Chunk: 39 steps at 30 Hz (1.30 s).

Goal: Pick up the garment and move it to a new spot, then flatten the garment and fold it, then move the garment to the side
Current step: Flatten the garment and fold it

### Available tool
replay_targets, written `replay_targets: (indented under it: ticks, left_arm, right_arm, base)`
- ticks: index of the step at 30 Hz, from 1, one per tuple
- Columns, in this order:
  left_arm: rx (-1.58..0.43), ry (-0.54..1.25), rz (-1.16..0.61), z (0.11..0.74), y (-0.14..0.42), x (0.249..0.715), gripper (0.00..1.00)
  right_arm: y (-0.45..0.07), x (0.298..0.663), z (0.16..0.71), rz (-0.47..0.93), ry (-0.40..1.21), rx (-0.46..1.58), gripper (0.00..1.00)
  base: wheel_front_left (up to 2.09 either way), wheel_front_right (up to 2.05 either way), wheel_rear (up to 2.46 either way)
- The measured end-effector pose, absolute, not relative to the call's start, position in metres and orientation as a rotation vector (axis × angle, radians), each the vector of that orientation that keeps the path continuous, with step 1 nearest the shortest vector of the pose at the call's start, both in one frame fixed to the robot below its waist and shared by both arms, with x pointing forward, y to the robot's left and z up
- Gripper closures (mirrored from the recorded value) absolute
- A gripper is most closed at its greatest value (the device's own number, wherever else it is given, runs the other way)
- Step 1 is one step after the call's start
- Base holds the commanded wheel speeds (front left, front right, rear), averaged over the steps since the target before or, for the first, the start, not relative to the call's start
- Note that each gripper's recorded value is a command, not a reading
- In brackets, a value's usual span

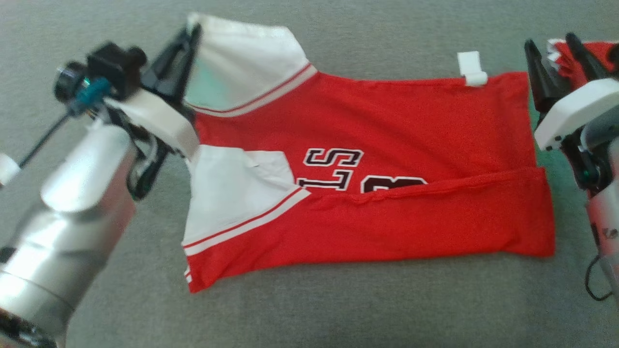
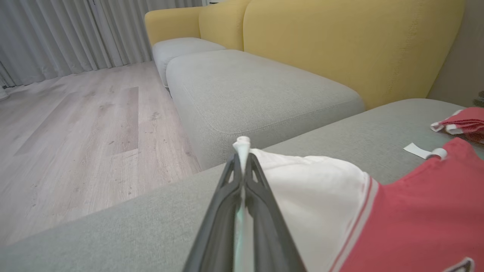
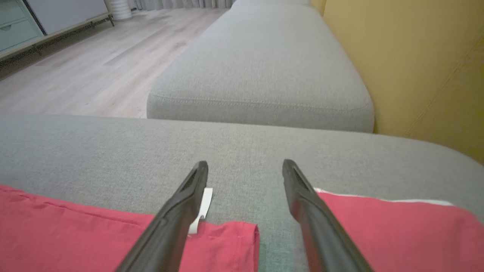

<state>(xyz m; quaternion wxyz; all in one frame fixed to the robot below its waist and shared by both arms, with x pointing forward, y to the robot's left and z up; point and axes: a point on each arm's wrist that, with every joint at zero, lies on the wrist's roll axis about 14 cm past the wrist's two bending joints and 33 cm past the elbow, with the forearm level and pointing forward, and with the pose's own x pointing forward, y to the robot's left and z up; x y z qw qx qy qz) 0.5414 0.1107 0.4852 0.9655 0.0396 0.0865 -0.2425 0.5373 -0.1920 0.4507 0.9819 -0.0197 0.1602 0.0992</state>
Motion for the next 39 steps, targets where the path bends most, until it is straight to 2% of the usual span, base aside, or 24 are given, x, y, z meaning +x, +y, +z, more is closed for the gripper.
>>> replay_targets:
  ticks: [4,11,19,28,29,30,39]
  left_arm:
    - [0.072,0.179,-0.516,0.482,0.109,0.519,1.00]
    - [0.068,0.175,-0.531,0.485,0.106,0.507,1.00]
    - [0.069,0.202,-0.530,0.477,0.107,0.506,1.00]
    - [0.073,0.229,-0.527,0.468,0.109,0.508,1.00]
    - [0.074,0.230,-0.526,0.467,0.109,0.508,1.00]
    - [0.075,0.232,-0.526,0.467,0.109,0.508,1.00]
    - [0.077,0.238,-0.501,0.466,0.115,0.512,1.00]
  right_arm:
    - [-0.185,0.536,0.430,0.220,0.409,-0.033,0.00]
    - [-0.183,0.526,0.384,0.231,0.587,-0.045,0.00]
    - [-0.194,0.541,0.365,0.204,0.663,-0.082,0.00]
    - [-0.178,0.545,0.358,0.244,0.763,-0.045,0.00]
    - [-0.177,0.544,0.358,0.251,0.772,-0.044,0.58]
    - [-0.178,0.543,0.359,0.255,0.776,-0.048,1.00]
    - [-0.183,0.543,0.372,0.250,0.720,-0.026,1.00]
  base:
    - [0.00,0.00,0.00]
    - [0.00,0.00,0.00]
    - [0.00,0.00,0.00]
    - [0.00,0.00,0.00]
    - [0.00,0.00,0.00]
    - [0.00,0.00,0.00]
    - [0.00,0.00,0.00]
